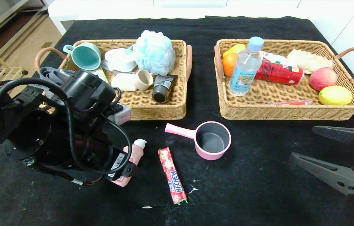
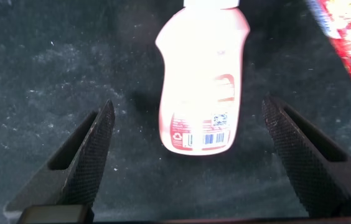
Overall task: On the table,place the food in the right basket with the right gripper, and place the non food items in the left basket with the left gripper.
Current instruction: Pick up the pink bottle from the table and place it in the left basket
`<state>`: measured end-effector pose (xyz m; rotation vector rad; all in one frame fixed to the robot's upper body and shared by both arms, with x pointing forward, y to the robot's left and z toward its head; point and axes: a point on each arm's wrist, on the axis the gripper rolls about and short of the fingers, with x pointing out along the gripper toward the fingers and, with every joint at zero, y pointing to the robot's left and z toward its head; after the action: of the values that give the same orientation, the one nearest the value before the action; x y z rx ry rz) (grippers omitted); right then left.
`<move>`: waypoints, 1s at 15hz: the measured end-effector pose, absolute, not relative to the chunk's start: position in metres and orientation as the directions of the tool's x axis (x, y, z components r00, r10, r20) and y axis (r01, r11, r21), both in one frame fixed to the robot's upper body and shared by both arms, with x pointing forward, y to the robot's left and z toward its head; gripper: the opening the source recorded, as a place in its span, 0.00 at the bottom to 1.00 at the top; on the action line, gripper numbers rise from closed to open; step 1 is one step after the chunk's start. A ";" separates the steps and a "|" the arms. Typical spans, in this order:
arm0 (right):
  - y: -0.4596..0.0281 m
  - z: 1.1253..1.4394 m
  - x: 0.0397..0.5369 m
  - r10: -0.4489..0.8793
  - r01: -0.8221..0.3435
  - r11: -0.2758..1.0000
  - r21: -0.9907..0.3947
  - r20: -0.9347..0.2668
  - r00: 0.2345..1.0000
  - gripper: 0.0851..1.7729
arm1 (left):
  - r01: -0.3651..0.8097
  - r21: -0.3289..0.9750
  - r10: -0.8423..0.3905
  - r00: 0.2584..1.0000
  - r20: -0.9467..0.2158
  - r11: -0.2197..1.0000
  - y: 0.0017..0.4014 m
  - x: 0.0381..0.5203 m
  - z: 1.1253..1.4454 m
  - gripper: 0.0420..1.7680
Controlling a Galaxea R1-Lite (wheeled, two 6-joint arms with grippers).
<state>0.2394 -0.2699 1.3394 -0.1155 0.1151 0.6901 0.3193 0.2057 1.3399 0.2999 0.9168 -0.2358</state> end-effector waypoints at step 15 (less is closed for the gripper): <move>-0.271 1.342 0.238 0.628 -0.639 0.766 -0.072 -0.133 0.767 0.96 | 0.317 0.152 -0.072 0.596 -0.800 0.936 0.198 0.336 1.326 0.97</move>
<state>0.2377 -0.2705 1.3419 -0.1153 0.1027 0.6894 0.3364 0.1977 1.3260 0.2933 0.9071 -0.2299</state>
